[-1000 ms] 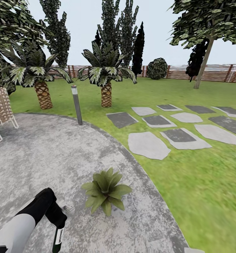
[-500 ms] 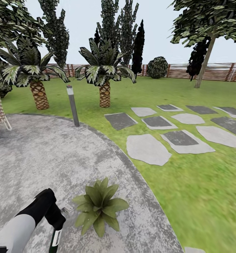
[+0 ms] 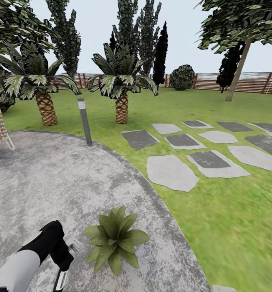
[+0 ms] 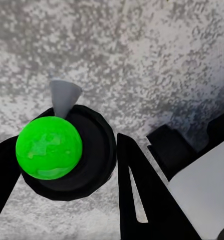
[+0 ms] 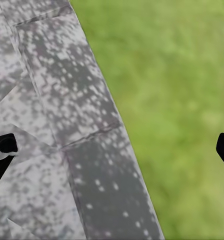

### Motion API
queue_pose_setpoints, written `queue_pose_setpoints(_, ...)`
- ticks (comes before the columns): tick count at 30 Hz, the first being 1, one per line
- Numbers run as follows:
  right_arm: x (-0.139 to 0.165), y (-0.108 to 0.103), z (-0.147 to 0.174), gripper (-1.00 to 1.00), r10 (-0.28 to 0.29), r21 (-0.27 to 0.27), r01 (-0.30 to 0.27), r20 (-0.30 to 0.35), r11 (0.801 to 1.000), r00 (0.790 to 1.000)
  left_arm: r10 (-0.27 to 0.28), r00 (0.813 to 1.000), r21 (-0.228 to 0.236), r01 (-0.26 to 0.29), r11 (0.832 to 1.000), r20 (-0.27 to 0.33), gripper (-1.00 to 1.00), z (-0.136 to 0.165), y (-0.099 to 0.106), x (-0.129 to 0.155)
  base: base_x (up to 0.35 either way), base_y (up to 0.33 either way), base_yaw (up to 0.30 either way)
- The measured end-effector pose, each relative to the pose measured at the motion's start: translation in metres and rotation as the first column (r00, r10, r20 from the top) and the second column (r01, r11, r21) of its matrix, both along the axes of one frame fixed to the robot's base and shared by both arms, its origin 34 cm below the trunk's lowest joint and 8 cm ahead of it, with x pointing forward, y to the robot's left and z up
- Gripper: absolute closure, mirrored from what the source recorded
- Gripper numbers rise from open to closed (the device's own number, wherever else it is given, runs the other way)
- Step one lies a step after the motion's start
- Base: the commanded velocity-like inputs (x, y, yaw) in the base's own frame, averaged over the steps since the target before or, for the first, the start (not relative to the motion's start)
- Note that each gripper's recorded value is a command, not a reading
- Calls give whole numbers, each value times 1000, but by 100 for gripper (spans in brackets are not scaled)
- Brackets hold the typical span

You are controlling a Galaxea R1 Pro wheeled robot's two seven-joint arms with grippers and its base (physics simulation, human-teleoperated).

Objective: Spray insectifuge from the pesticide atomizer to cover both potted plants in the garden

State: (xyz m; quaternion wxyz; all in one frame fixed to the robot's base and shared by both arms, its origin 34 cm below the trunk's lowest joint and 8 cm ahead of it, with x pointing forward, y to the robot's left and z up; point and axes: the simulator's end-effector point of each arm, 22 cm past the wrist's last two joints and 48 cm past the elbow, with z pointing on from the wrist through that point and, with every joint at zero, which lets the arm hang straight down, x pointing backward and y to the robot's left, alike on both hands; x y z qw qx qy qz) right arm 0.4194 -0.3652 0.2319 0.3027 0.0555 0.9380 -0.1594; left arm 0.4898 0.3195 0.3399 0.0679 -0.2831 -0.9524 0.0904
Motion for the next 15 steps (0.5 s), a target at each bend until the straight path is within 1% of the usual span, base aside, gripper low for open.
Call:
queue_pose_setpoints(2, 0, 0, 0, -100, -1, 0, 1, -1, 1000, 1000, -38, 999, -4, 38, 999, 5, 100, 1, -16, 5, 0, 0, 81)
queue_pose_setpoints(5, 0, -1, -1, -100, 0, -1, 0, -2, 1000, 1000, -60, 998, 0, 60, 998, 8, 100, 1, -22, 7, 0, 0, 21)
queue_pose_setpoints(8, -1, -6, 0, -100, 4, -7, -4, -4, 1000, 1000, -60, 998, 9, 60, 998, 7, 100, 3, -15, 8, 0, 0, 3)
queue_pose_setpoints(11, -1, -8, 0, -100, 4, -10, -4, -4, 1000, 1000, -59, 998, 8, 59, 998, -4, 100, 2, -11, 4, 0, 0, 0)
queue_pose_setpoints(15, -1, -9, 0, -100, 3, -10, -3, -3, 1000, 1000, -44, 999, 31, 45, 999, -23, 100, 0, 11, -5, 0, 0, 0)
